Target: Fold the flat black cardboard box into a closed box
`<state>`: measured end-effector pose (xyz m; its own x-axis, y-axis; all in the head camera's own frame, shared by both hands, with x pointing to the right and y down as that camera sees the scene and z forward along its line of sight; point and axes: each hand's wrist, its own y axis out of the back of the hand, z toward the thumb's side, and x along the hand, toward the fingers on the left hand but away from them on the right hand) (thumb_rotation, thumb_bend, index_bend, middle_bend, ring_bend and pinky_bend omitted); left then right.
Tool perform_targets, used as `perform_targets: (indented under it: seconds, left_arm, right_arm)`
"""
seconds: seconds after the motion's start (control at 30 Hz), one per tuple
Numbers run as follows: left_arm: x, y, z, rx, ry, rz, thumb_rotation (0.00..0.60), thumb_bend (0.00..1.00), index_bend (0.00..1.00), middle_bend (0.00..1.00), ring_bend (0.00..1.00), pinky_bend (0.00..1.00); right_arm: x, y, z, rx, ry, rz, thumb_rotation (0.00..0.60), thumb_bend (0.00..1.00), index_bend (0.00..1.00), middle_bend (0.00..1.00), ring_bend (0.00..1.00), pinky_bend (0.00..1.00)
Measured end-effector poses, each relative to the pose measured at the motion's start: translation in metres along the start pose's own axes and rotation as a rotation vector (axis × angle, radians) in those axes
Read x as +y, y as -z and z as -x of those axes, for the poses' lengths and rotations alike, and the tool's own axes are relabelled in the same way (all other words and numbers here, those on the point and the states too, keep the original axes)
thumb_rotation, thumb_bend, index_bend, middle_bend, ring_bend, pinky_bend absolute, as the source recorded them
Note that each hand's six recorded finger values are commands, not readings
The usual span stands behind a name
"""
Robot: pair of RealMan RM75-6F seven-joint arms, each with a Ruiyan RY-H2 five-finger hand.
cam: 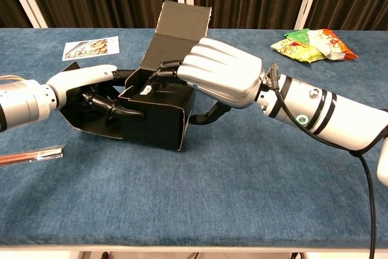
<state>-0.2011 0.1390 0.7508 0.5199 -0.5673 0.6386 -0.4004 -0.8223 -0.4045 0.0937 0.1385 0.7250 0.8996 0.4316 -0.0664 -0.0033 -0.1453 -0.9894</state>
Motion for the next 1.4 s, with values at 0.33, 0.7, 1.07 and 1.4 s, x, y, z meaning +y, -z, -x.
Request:
perform_targets:
  seconds: [0.33,0.7,1.07,1.4]
  left_arm:
    - [-0.002,0.001,-0.001,-0.001,-0.004,-0.022,0.323,0.00,0.16,0.20,0.65,0.92]
    - [-0.001,0.003,-0.001,-0.015,-0.050,-0.060,0.483,0.00,0.36,0.34,0.67,0.92]
    - [-0.005,0.001,0.001,-0.018,-0.016,-0.068,0.470,0.00,0.18,0.21,0.65,0.92]
    - [-0.004,0.000,0.001,-0.023,-0.024,-0.076,0.465,0.00,0.18,0.20,0.64,0.92]
  right_arm:
    - [-0.002,0.000,-0.003,0.004,-0.027,-0.004,0.600,0.15,0.38,0.36,0.75,1.00]
    - [-0.003,0.000,-0.005,0.014,-0.056,-0.016,0.600,0.14,0.38,0.34,0.75,1.00]
    - [-0.003,0.000,-0.010,0.025,-0.083,-0.024,0.600,0.13,0.38,0.32,0.74,1.00]
    - [0.000,0.003,-0.010,0.030,-0.099,-0.036,0.600,0.12,0.38,0.29,0.74,1.00]
